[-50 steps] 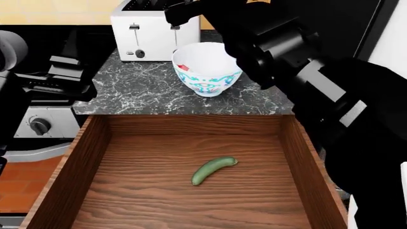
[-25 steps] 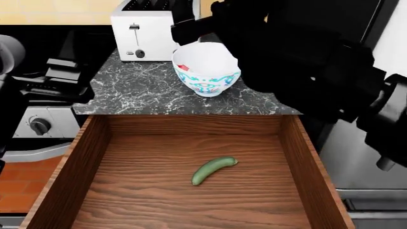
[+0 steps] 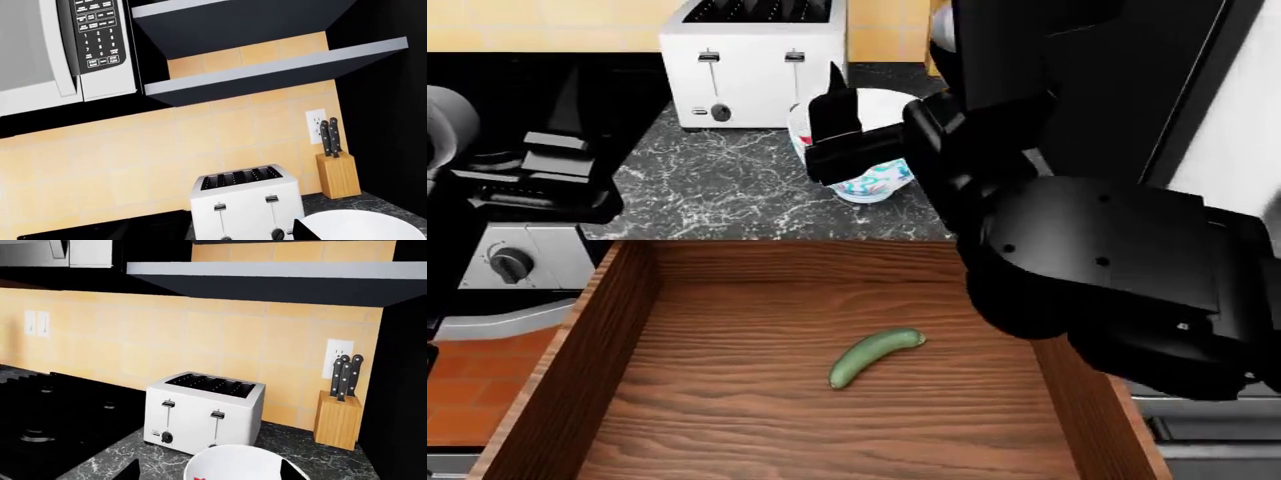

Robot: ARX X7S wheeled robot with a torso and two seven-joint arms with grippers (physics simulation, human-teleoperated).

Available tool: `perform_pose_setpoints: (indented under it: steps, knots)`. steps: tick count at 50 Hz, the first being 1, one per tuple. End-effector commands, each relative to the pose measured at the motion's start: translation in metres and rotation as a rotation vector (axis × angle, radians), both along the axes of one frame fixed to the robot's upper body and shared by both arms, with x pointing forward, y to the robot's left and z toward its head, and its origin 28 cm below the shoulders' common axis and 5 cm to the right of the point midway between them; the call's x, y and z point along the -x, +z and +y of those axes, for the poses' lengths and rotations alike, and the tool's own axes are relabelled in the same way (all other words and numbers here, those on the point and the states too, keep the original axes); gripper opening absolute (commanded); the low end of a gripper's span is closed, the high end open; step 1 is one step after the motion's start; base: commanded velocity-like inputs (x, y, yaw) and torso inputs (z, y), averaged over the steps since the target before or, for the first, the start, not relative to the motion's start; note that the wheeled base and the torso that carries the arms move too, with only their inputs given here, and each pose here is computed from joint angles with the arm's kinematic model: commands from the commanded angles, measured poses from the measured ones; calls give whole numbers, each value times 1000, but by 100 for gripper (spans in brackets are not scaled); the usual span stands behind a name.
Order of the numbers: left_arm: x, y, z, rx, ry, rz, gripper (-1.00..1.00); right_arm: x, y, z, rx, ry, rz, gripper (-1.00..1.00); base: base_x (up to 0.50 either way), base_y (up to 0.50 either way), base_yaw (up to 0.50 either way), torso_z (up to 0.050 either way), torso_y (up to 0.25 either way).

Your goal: Place the bar in the bowl and close the drawer.

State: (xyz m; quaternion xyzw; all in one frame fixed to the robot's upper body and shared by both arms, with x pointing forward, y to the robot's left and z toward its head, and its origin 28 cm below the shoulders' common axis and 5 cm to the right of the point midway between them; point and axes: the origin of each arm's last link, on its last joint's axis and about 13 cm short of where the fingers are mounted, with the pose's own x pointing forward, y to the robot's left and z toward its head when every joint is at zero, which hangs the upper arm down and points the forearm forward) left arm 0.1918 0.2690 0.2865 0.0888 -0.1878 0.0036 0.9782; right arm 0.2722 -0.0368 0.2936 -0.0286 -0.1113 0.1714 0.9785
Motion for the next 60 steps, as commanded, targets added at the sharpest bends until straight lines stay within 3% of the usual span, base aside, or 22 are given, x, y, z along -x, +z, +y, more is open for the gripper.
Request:
perform_pose_setpoints:
  steps: [1, 21, 60]
  knots:
    - [1, -3, -2, 3, -1, 2, 100, 25, -15, -6, -31, -18, 8, 100, 0, 0, 0, 0, 0]
    - [-2, -8, -5, 5, -14, 4, 100, 34, -25, -12, -71, -40, -14, 100, -93, 229, 0, 0, 0]
    - [-5, -7, -8, -7, -23, -2, 100, 42, -30, -17, -114, -81, -26, 100, -13, 500, 0, 0, 0]
